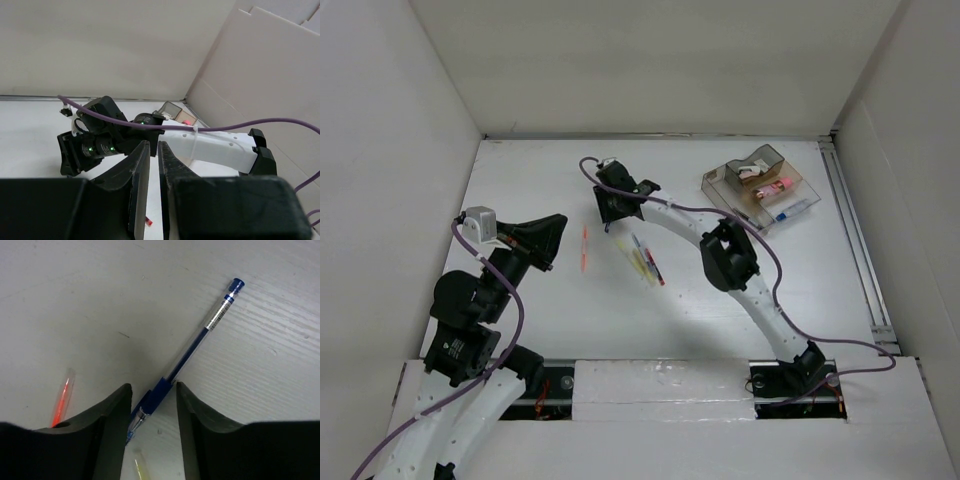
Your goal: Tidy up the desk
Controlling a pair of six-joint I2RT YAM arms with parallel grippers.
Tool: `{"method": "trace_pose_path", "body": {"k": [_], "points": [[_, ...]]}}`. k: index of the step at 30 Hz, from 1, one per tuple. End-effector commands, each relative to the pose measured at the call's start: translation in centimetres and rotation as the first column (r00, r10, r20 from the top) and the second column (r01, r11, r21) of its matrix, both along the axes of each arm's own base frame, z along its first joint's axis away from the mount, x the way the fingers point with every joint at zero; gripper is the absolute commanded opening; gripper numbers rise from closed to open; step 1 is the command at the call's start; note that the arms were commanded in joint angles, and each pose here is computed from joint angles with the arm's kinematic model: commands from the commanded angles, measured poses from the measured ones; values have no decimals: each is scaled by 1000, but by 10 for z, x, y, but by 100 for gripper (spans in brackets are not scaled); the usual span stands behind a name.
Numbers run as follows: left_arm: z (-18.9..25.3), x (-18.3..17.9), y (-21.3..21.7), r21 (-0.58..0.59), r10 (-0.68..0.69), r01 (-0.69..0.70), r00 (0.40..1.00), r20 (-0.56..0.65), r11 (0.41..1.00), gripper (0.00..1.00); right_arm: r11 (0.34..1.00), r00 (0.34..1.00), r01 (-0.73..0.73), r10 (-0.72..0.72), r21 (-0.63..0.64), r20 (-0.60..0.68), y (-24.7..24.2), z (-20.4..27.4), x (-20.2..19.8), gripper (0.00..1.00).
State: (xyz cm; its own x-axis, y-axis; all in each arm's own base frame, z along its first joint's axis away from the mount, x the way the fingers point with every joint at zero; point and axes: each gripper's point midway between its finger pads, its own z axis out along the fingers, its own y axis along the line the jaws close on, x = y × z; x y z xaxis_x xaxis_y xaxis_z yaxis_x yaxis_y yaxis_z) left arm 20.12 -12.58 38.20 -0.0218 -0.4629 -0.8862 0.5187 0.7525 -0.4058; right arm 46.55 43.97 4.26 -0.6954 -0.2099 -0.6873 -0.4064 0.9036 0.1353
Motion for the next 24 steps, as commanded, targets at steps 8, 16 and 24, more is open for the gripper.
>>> {"method": "trace_pose_path", "body": {"k": [8, 16, 24], "points": [[7, -3, -1, -11, -10, 10, 999, 37, 1000, 9, 978, 999, 9, 2, 208, -50, 22, 10, -2, 0], [9, -4, 1, -13, -3, 4, 999, 45, 1000, 9, 780, 998, -56, 65, 623, 8, 8, 102, 14, 0], [13, -9, 1, -21, -14, 15, 998, 59, 1000, 9, 881, 977, -173, 97, 439, 190, -129, 187, 20, 0]]}}
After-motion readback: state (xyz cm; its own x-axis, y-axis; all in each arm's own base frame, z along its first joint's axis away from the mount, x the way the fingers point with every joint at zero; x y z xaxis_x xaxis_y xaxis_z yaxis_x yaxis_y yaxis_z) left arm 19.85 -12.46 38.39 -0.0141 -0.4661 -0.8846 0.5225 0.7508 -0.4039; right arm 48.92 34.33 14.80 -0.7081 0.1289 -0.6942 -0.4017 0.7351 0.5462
